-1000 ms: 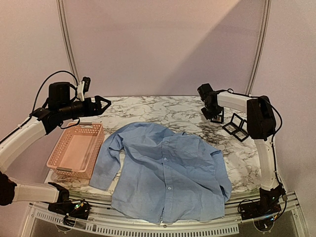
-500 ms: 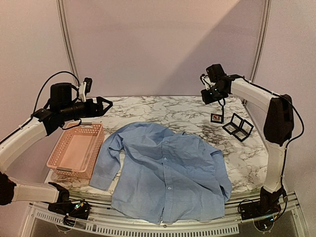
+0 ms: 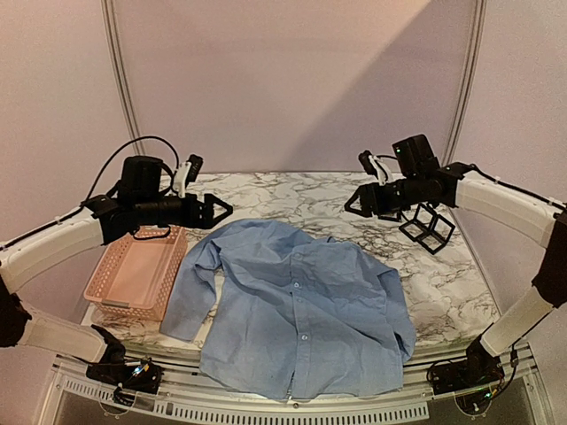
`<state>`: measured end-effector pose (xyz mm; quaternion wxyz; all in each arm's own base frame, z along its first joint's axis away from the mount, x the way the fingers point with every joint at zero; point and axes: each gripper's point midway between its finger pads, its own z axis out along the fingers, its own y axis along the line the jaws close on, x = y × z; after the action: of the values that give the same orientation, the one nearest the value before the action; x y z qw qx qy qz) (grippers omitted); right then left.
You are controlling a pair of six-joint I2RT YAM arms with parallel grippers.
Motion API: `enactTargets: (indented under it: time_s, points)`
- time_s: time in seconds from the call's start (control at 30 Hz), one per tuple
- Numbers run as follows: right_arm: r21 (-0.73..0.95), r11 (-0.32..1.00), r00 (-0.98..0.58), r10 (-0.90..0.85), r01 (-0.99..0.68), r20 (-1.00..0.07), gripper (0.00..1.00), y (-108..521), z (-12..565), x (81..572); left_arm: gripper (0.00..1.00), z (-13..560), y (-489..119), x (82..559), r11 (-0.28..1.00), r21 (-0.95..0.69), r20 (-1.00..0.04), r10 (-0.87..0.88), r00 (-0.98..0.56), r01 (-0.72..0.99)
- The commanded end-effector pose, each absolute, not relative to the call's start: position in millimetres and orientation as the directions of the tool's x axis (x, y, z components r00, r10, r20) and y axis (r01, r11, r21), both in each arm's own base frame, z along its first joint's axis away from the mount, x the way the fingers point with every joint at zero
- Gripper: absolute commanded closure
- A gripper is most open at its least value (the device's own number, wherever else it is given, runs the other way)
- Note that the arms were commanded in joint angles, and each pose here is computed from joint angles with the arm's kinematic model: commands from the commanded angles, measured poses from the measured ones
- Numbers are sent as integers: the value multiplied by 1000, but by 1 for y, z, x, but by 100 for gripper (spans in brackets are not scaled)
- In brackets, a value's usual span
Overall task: Remove the brooch from the garment
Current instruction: Adjust the flattened clothing at the center of the board.
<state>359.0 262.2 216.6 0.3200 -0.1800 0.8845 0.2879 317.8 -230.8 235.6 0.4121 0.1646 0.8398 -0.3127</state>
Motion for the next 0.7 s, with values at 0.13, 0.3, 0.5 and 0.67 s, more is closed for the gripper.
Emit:
enactTargets:
  time_s: [0.13, 0.3, 0.5, 0.67]
  points:
    - [562, 666, -789, -68, -492, -610, 40, 272, 197, 313, 0, 202, -297, 278, 593, -446, -722, 204, -661, 671]
    - [549, 690, -794, -63, -472, -605, 41, 270, 185, 316, 0, 187, -305, 274, 596, -443, -691, 250, -679, 670]
    - [529, 701, -796, -92, -478, -598, 44, 273, 175, 321, 0, 183, -304, 275, 608, -436, -682, 259, -684, 664]
    - [541, 680, -804, -124, -496, -581, 48, 280, 169, 318, 1, 183, -304, 275, 612, -433, -680, 261, -686, 662]
